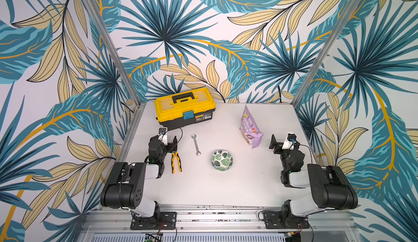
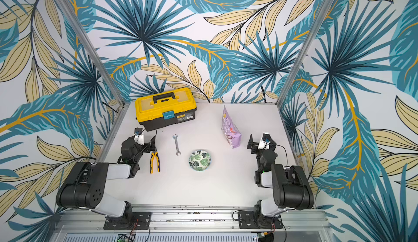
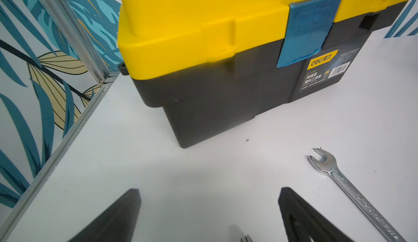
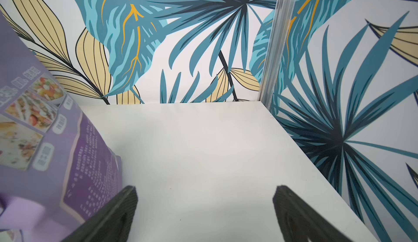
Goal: Pour the oats into the breakfast bowl
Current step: Adjust the oats bag at the center of the board.
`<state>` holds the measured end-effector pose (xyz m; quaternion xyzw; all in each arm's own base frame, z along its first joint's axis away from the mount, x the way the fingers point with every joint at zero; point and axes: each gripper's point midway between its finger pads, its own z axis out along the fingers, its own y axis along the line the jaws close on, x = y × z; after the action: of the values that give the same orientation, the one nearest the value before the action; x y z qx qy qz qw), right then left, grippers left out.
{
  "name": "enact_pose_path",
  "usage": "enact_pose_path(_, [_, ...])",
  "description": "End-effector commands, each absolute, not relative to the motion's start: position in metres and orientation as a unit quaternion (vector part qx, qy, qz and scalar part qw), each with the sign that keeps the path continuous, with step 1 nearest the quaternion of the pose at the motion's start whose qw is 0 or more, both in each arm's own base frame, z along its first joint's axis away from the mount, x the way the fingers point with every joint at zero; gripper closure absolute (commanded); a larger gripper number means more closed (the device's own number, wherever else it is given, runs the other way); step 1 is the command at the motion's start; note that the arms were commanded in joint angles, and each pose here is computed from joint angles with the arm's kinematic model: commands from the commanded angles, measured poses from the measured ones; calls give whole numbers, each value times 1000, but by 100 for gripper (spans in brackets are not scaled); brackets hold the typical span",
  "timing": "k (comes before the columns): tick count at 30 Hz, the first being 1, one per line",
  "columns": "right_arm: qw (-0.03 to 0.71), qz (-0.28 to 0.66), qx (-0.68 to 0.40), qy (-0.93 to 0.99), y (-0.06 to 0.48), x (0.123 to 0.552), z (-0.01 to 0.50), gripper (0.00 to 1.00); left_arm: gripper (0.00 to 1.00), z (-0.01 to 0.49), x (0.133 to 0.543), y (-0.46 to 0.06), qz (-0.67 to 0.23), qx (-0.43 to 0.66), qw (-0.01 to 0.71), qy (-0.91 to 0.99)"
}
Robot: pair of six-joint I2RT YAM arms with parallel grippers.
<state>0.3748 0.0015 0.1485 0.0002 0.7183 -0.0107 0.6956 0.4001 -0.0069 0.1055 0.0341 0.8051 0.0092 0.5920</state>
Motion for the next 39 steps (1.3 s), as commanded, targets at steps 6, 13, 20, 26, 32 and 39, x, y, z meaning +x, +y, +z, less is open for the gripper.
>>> enact_pose_path(6, [695,-4,3,719,2,376,148,1,0,114,404,-8,8,35,601,798])
enact_pose_path(13, [697,-2,1,717,3,375,150,1,0,115,404,-8,8,35,602,798])
enact_pose_path(20, [621,45,48,781,6,393,172,1,0,161,397,21,11,-114,523,845])
enact_pose_path(26, [550,101,84,825,12,406,172,1,0,196,396,-39,-188,-161,478,843])
enact_pose_path(32, [495,168,90,848,17,421,160,1,0,200,393,-141,-274,-90,403,869])
enact_pose_path(39, [434,304,99,842,38,436,150,1,12,174,398,-272,-292,49,275,915])
